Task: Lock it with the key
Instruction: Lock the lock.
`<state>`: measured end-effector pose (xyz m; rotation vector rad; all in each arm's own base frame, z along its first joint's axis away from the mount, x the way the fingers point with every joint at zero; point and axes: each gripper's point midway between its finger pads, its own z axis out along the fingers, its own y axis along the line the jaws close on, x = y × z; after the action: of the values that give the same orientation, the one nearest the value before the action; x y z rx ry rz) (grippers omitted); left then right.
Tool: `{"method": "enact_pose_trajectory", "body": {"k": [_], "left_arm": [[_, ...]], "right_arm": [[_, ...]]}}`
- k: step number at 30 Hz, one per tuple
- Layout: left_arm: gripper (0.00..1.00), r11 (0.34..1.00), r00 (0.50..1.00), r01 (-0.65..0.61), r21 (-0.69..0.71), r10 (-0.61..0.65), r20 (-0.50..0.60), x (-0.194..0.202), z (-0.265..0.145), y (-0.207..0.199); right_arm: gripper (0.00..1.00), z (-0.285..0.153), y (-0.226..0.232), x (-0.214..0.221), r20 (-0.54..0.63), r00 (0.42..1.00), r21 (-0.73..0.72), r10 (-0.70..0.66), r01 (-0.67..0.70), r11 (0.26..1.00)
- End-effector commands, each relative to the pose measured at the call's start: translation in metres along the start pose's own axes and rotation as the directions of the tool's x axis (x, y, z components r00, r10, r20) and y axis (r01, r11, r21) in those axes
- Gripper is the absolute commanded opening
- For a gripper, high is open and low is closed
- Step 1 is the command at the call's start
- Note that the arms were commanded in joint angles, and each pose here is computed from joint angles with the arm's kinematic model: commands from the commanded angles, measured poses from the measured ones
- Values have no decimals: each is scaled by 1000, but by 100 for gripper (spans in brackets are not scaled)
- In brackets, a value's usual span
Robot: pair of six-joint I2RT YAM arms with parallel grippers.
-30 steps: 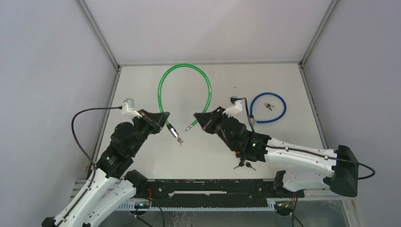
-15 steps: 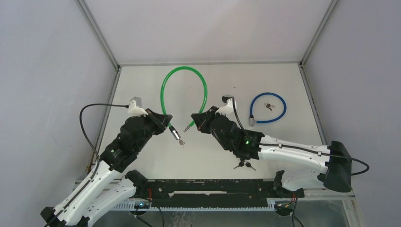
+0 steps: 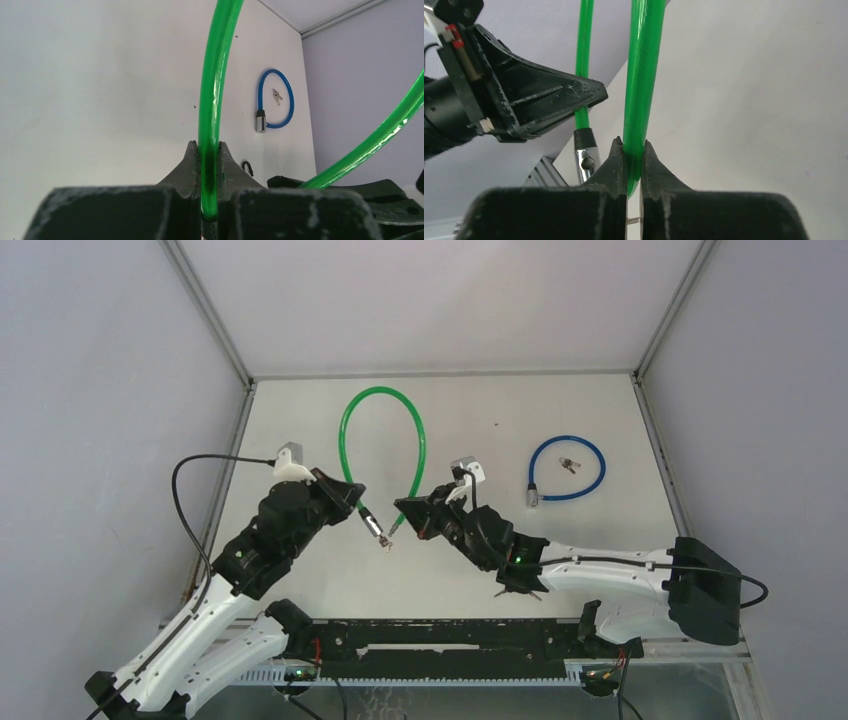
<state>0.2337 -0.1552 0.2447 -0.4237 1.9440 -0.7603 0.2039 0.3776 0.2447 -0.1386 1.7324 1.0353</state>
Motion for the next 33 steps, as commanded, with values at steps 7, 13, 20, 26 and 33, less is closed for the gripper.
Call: {"method": "enact_pose_trajectory", "body": {"k": [7,13,20,26,33], "left_arm": [[0,998,998,27,64,-23,-55,2,-11,-21],[0,998,998,19,67,-15,-64,3,-11,-23],[0,997,997,24,68,-19,-72,4,-10,-24],[0,996,997,37,82,-31,-67,-1,-12,-31],[0,994,997,48,100,-41,-70,-4,-15,-37]], "right_arm": [[0,-23,61,-52,260,965,-300,21,60,952],[0,-23,66,-54,274,962,-321,16,76,944],[0,-22,71,-54,280,960,-334,17,81,939],[0,-18,71,-47,266,964,-335,11,82,939],[0,-11,66,-37,250,968,-313,-3,84,946]]}}
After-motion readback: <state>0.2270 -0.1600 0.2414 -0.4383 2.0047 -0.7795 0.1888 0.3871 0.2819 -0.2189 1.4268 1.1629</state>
